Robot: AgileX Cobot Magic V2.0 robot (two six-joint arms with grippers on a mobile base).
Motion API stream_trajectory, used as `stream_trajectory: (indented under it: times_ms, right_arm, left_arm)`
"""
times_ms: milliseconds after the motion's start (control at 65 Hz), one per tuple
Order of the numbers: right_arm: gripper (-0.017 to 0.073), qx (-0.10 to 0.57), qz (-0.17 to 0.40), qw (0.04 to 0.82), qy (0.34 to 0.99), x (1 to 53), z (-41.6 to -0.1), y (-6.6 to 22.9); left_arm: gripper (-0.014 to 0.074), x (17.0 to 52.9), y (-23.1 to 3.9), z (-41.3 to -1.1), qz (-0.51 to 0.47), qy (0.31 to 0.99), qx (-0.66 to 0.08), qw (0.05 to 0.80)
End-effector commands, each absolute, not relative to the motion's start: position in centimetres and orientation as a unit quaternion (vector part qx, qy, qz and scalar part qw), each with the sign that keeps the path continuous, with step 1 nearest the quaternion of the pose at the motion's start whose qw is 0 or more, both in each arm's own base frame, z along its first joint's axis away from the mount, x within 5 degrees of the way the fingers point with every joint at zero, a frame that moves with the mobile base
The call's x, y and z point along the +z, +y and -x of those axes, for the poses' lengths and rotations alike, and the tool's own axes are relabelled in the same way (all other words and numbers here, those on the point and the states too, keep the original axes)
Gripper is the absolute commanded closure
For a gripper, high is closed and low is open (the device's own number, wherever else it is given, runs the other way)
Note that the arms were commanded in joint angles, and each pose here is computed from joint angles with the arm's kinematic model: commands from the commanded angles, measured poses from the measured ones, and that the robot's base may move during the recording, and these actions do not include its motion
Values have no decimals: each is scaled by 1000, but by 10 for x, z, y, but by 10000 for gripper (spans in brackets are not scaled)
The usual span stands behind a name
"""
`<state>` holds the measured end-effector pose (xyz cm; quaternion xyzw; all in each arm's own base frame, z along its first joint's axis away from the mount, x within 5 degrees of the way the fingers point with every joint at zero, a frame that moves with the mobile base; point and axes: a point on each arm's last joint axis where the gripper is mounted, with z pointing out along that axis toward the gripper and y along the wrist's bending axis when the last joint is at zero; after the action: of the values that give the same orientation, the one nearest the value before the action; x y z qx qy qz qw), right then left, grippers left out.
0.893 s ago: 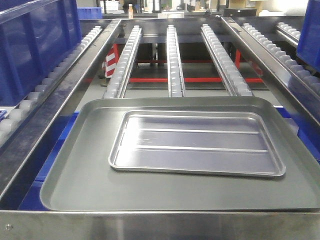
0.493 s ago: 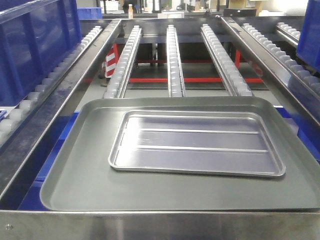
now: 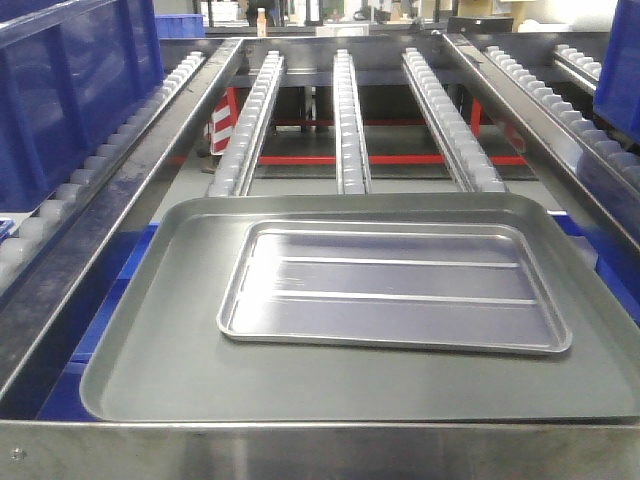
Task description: Grab silver tray and place in blue box
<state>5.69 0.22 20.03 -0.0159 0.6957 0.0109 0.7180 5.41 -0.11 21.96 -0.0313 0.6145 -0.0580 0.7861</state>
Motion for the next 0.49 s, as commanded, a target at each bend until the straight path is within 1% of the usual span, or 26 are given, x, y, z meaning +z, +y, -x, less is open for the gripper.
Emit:
stream_trajectory:
  times_ms: [0,108,200,293,354,431,477]
  right_arm:
    - [503,4,12,769,639,213,-54,1]
    - [503,4,11,797,603,236,-49,1]
    - [501,5,11,812,583,266,-43,1]
    - [489,6,12,808,589,293,-44,1]
    - [437,7,13,802,597,307,-50,2]
    - [292,10,16,789,614,322,-63,2]
    - [205,14,20,776,630,330,-74,4]
  left_arm:
    - [699,232,0,-48,33,557,-62,828]
    - [699,243,0,-46,31,545,-62,835]
    - [697,274,-2,-41,-11,552,-20,833]
    - [692,304,-1,-38,-35,581,19,813]
    - [654,326,-1,-39,-33,595,15,803]
    - [544,344,-2,-48,-34,625,-2,780]
    - [439,350,-4,-58,-42,648,-11,761]
